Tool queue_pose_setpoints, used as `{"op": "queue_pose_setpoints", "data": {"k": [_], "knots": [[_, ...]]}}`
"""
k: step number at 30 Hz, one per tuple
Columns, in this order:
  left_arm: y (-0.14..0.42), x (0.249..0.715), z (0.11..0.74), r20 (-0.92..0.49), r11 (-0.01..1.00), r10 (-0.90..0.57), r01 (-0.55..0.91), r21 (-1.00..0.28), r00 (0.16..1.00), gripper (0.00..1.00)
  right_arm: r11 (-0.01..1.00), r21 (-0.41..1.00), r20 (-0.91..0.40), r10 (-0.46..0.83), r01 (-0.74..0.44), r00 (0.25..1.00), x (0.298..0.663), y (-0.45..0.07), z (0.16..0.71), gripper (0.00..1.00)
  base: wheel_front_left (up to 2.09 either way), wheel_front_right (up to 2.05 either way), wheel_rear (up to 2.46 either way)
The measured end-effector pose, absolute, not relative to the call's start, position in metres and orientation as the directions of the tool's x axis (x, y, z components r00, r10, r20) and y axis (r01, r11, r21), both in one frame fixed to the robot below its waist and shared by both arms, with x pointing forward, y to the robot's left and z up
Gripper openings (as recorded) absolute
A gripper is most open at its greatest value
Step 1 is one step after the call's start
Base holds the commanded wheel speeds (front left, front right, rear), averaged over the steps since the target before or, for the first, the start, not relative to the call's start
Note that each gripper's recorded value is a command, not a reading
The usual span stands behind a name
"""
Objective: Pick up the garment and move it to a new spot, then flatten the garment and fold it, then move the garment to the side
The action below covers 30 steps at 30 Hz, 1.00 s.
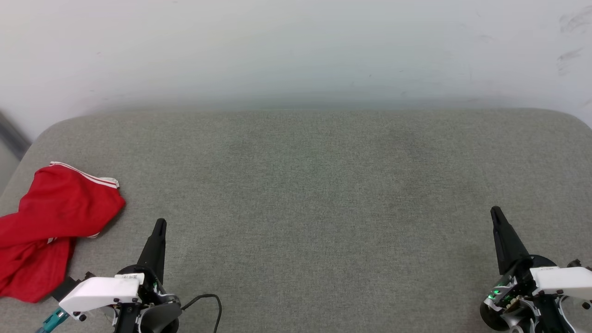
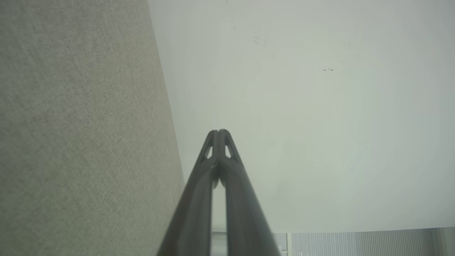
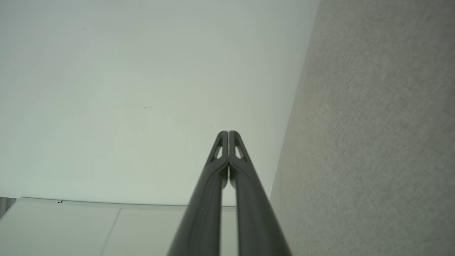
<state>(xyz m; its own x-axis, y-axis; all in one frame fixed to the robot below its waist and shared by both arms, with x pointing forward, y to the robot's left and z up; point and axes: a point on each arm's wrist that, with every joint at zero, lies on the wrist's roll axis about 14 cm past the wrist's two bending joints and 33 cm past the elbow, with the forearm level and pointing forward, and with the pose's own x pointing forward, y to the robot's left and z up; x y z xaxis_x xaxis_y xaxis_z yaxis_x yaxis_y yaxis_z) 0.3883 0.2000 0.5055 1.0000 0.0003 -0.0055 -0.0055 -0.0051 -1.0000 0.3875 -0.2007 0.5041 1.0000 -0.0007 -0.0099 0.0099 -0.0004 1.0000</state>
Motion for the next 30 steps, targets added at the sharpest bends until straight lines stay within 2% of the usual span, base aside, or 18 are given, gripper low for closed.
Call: {"op": "queue_pose_setpoints", "data": {"k": [24,25,30], "knots": [[0.200,0.388,0.505,-0.005,-0.005,0.000,-0.005,-1.000,1.000,0.00,0.000,1.000,-0.010,-0.001,0.010,1.000,0.388,-0.201,0.504,0.00,0.00,0.00,0.00],[0.200,0.387,0.502,-0.015,-0.006,0.000,-0.015,-1.000,1.000,1.00,-0.001,1.000,-0.020,-0.001,0.020,1.000,0.386,-0.201,0.501,1.00,0.00,0.00,0.00],[0.196,0.383,0.494,-0.040,-0.006,0.003,-0.039,-0.999,0.999,1.00,0.003,0.999,-0.042,-0.014,0.042,0.999,0.381,-0.201,0.493,1.00,0.00,0.00,0.00]]}}
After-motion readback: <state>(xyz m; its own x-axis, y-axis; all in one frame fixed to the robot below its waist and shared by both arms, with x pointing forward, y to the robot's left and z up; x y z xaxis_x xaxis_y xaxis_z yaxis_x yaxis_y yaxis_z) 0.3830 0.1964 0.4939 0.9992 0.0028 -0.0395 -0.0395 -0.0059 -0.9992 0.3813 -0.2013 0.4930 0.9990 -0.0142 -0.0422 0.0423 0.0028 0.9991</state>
